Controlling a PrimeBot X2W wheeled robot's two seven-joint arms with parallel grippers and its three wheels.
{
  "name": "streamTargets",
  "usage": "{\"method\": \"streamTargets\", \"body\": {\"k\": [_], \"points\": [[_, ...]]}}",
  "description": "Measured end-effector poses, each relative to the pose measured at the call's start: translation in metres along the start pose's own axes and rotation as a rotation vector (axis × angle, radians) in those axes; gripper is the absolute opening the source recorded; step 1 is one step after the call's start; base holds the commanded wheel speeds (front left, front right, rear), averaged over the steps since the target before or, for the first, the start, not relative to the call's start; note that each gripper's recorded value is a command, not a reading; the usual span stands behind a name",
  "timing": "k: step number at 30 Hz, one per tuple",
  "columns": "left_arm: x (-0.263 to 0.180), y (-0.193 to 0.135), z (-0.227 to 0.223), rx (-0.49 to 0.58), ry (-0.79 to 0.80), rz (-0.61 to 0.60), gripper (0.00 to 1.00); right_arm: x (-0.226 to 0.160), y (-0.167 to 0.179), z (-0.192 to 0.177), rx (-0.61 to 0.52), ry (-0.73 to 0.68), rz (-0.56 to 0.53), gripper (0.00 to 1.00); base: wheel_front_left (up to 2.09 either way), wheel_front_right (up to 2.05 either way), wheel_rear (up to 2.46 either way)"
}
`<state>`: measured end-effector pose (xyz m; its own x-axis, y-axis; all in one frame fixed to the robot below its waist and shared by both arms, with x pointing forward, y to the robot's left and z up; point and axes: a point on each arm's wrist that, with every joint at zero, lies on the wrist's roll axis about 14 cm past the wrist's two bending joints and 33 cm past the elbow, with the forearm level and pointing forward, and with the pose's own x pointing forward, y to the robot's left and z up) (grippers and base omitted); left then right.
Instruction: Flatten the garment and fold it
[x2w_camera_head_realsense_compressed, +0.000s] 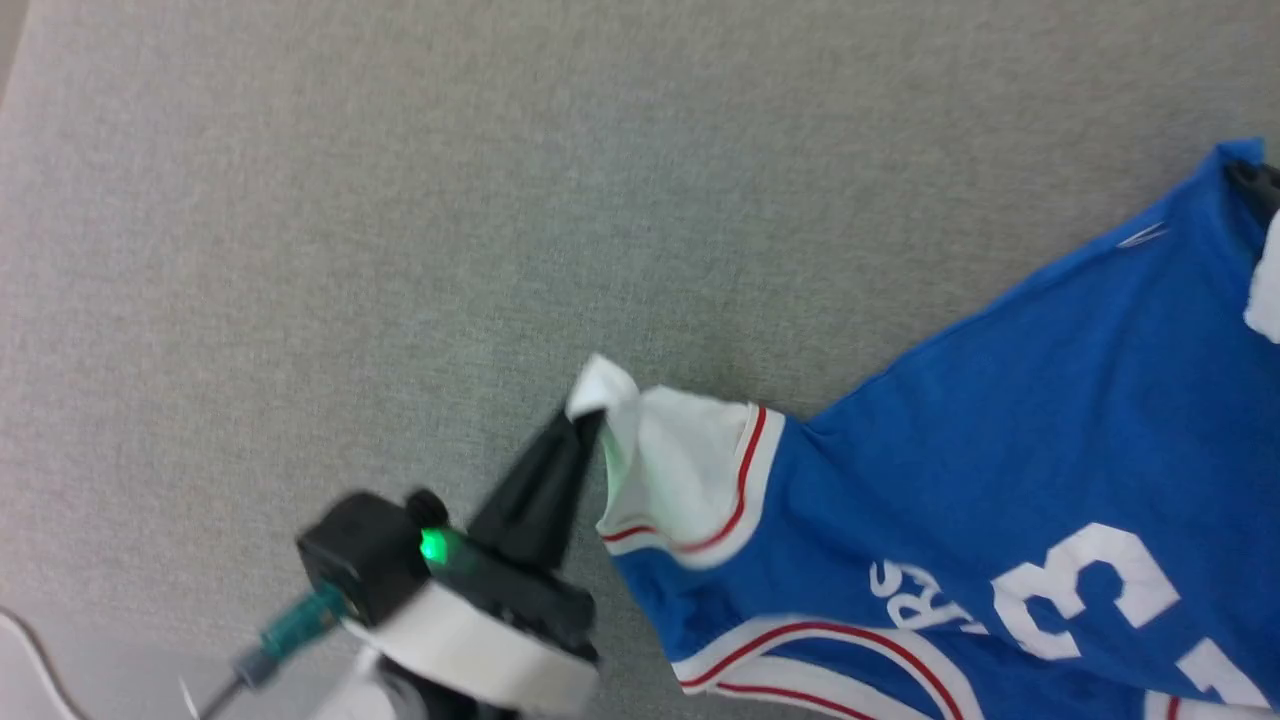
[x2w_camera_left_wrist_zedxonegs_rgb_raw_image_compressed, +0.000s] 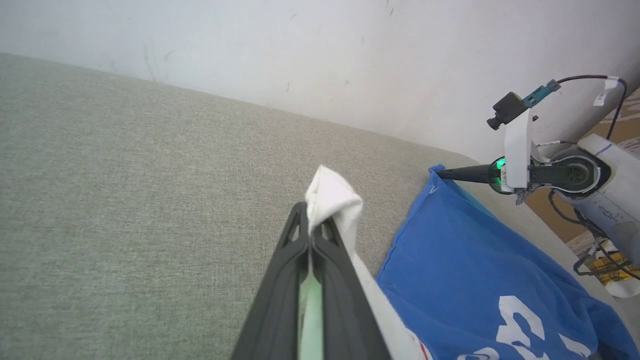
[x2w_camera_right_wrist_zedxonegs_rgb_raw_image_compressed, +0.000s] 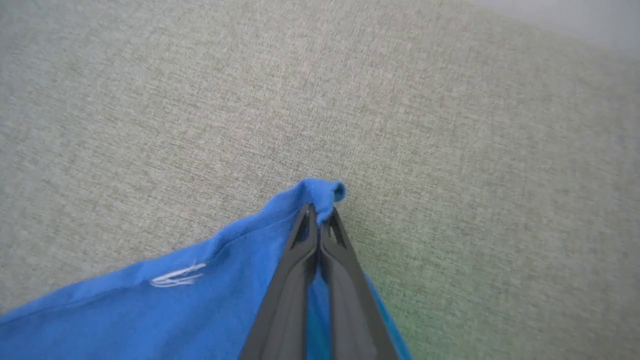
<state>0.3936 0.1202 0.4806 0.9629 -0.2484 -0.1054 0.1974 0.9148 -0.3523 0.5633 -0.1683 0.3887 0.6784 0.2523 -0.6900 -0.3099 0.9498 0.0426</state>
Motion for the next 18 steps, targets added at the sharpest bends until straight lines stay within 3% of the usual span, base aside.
{"method": "streamTargets", "body": {"k": [10, 18], "points": [[0.031, 0.009, 0.093, 0.277, -0.14, -0.074, 0.0, -0.075, 0.013, 0.085, 0.111, -0.386, -0.005, 0.0, 0.0, 0.0, 0.0], [0.057, -0.021, 0.238, 0.52, -0.344, -0.096, 0.0, -0.184, 0.018, 0.194, 0.082, -0.779, -0.062, 0.0, 0.0, 0.0, 0.0]]}}
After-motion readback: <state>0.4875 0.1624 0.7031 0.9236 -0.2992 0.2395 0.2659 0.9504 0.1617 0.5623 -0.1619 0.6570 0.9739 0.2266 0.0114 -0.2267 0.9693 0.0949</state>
